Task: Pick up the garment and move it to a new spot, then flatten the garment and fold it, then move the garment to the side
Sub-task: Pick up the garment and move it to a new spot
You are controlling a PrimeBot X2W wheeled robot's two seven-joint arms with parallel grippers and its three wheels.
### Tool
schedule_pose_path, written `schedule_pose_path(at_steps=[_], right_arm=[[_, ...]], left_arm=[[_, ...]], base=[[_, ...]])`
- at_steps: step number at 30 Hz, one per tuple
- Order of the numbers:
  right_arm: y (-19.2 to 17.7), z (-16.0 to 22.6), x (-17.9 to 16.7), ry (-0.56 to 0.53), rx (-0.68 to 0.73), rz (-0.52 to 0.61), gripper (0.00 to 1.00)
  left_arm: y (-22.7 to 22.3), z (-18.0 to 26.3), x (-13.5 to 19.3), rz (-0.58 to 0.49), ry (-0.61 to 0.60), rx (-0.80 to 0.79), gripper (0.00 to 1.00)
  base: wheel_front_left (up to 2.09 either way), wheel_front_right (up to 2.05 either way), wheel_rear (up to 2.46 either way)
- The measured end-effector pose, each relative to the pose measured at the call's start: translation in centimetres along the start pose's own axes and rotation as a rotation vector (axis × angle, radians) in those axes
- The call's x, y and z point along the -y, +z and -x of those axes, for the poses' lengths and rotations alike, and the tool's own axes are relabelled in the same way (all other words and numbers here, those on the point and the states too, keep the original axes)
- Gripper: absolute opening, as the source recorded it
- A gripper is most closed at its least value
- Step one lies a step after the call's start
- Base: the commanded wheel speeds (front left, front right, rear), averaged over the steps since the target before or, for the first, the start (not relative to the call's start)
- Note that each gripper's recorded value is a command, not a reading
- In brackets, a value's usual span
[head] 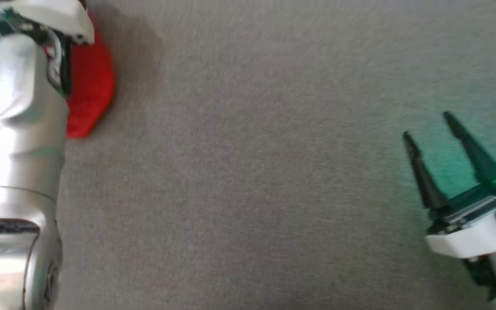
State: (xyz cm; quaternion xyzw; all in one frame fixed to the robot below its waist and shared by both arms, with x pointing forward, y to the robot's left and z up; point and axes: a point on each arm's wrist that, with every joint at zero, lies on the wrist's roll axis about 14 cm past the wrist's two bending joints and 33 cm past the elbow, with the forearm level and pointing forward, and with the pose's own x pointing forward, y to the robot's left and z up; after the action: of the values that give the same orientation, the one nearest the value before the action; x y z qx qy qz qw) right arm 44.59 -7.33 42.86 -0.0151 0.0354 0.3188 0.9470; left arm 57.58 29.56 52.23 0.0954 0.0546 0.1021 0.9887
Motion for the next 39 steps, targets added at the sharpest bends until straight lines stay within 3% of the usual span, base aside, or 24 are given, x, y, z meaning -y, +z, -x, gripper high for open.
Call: schedule_pose_path(at_steps=[9, 13, 19, 25, 30, 36, 37, 38, 39], right_arm=[[5.5, 4.1, -1.1, -0.129, 0.107, -0.006, 1.0], [6.7, 7.4, -0.8, -0.219, 0.13, -0.005, 1.0], [8.1, 12.3, -0.2, -0.352, 0.173, 0.004, 1.0], [9.1, 16.3, 1.3, -0.477, 0.207, 0.022, 1.0], [7.8, 17.3, 2.1, -0.525, 0.168, 0.002, 1.0], [6.0, 15.4, 2.3, -0.517, 0.119, -0.054, 1.0], [5.7, 15.2, 2.4, -0.513, 0.109, -0.06, 1.0], [5.4, 15.0, 2.4, -0.51, 0.102, -0.069, 1.0], [5.1, 14.9, 2.3, -0.507, 0.095, -0.078, 1.0]], left_arm=[[17.4, 3.3, 4.6, 0.055, -0.22, 0.398, 0.0], [24.4, 6.8, 8.6, 0.095, -0.343, 0.556, 0.0], [28.4, 12.2, 15.8, 0.132, -0.558, 0.63, 0.0], [24.5, 16.1, 24.6, 0.118, -0.785, 0.536, 0.0], [13.3, 17.8, 31.7, 0.117, -0.954, 0.272, 0.0], [0.2, 19.6, 34.6, 0.137, -1.019, 0.025, 0.0], [-1.0, 20.0, 34.9, 0.141, -1.027, 0.008, 0.24], [-1.9, 20.3, 35.0, 0.139, -1.029, -0.004, 0.84], [-2.4, 20.5, 34.9, 0.141, -1.023, -0.01, 1.0]], base=[[0.0, 0.0, 0.0], [0.0, 0.0, 0.0], [0.0, 0.0, 0.0], [0.0, 0.0, 0.0], [0.0, 0.0, 0.0], [0.0, 0.0, 0.0], [0.0, 0.0, 0.0], [0.0, 0.0, 0.0], [0.0, 0.0, 0.0]])
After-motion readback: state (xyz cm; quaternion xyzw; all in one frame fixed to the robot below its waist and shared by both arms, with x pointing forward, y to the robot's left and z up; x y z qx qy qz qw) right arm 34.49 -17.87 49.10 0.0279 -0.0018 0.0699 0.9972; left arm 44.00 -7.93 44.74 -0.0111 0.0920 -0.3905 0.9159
